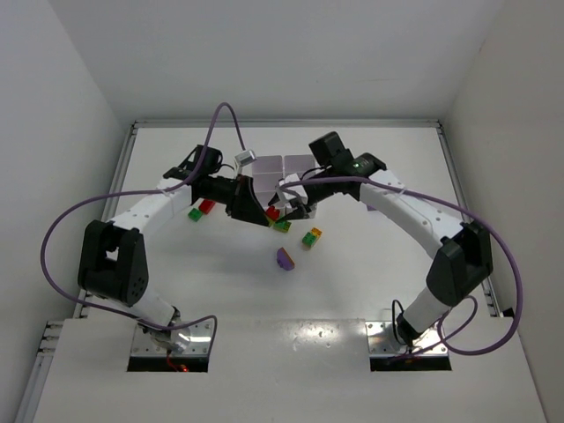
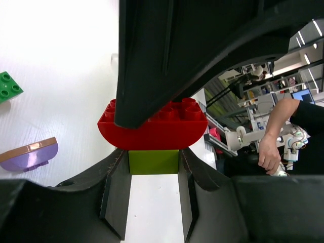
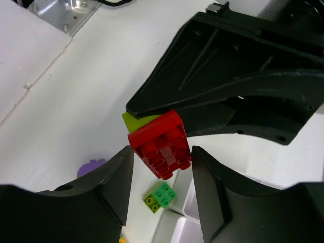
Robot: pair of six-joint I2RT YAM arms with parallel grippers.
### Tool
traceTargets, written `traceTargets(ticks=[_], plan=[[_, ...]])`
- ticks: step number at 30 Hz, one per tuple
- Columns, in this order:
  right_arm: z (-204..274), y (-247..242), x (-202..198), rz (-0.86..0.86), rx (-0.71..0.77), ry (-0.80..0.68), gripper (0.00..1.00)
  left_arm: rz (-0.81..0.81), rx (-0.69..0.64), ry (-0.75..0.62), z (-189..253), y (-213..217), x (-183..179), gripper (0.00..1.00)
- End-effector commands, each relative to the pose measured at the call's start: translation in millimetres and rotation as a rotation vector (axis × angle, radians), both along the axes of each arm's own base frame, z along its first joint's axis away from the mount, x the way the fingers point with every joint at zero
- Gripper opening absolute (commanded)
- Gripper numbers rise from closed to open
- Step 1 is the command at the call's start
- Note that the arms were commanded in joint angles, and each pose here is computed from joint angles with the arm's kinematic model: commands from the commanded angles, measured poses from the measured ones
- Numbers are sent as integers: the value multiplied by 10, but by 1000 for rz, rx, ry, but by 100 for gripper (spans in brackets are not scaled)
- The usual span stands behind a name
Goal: Sort the legos into containers by color
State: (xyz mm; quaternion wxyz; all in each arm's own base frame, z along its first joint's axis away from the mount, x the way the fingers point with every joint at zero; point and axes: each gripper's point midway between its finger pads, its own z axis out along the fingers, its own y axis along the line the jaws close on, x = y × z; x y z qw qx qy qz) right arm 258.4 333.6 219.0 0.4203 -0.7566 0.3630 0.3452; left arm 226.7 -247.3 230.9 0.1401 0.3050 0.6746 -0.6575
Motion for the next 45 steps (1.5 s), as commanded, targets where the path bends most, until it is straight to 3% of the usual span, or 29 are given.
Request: traceTargets(ticks=[1, 12, 25, 29, 32, 34, 35, 37, 38, 40, 41, 43, 44, 45], plan=[[65, 62, -80, 77, 37, -106, 46, -109, -149, -26, 330, 18, -187, 9], [170, 87, 4, 64, 58, -165, 2, -107, -143, -1, 232, 57, -317, 9], [323, -63, 545, -125, 76, -166, 0, -70, -116, 6, 84, 181, -579, 7], [355, -48, 641, -154, 96, -159, 0, -29, -86, 12, 42, 228, -568, 7], [346, -3, 770, -206, 106, -136, 0, 74, -45, -60, 64, 350, -421, 6], [425, 47, 939, -264, 134, -148, 0, 187, 42, -106, 2, 447, -232, 5], [420, 70, 990, -323, 142, -66, 0, 269, 90, -148, 39, 563, -134, 3], [509, 209, 1215, -394, 191, -55, 0, 460, 277, -224, -129, 794, 114, 3], [526, 287, 1251, -455, 210, 59, 0, 539, 344, -274, -139, 909, 197, 2], [538, 451, 1531, -548, 244, 136, 0, 750, 502, -404, -64, 1223, 342, 1], [537, 509, 1608, -596, 257, 234, 0, 788, 552, -418, -79, 1316, 325, 1], [756, 676, 1801, -640, 307, 270, 0, 843, 648, -426, -133, 1483, 329, 1], [423, 820, 1857, -659, 245, 353, 0, 824, 699, -410, -168, 1535, 289, 1], [647, 898, 1939, -664, 284, 381, 0, 827, 727, -391, -189, 1569, 301, 0]])
